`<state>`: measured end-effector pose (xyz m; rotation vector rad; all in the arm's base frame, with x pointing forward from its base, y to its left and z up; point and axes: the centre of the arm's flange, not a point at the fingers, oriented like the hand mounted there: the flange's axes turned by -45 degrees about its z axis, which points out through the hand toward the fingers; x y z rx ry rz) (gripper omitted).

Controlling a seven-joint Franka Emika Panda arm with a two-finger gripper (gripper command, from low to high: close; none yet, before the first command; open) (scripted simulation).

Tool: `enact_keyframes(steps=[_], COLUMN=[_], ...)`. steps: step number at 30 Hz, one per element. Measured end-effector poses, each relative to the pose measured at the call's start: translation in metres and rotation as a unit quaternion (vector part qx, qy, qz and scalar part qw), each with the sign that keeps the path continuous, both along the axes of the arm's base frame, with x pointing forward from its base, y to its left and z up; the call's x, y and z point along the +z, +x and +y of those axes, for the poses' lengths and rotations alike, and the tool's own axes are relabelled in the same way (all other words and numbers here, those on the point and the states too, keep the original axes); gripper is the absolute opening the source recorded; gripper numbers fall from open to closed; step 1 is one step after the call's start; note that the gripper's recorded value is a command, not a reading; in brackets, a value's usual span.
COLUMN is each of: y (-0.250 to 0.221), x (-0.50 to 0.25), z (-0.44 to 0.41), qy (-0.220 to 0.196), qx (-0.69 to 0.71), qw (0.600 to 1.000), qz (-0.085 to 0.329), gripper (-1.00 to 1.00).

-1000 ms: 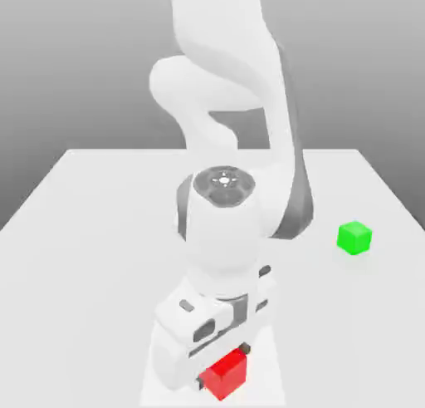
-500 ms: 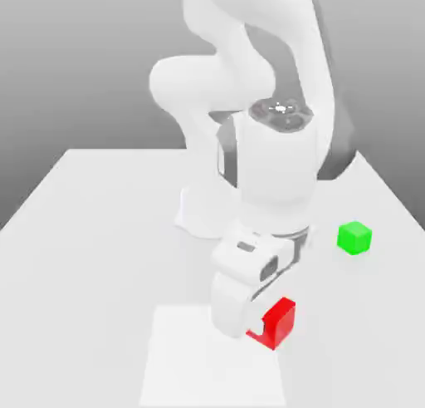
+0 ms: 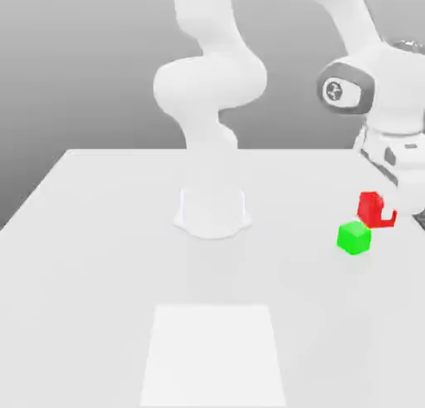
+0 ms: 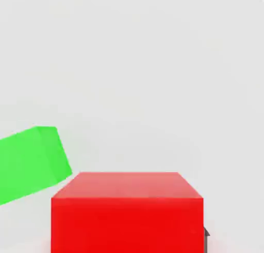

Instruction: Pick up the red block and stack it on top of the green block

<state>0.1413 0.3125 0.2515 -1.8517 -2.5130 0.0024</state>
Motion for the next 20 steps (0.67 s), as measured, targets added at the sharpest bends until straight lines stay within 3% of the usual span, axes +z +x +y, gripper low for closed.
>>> enact_keyframes(steps=[3, 18, 19, 20], y=[-0.036, -0.040, -0.041, -0.040], x=[-0.006, -0.066, -0.070, -0.070], z=[-0.001, 0.000, -0.001, -0.002], qy=[-0.006, -0.008, -0.007, -0.007], qx=[0.056, 0.065, 0.065, 0.063], qw=[0.998, 0.998, 0.998, 0.998], qz=[-0.009, -0.014, -0.012, -0.012], gripper=[-1.00, -1.00, 1.00, 1.00])
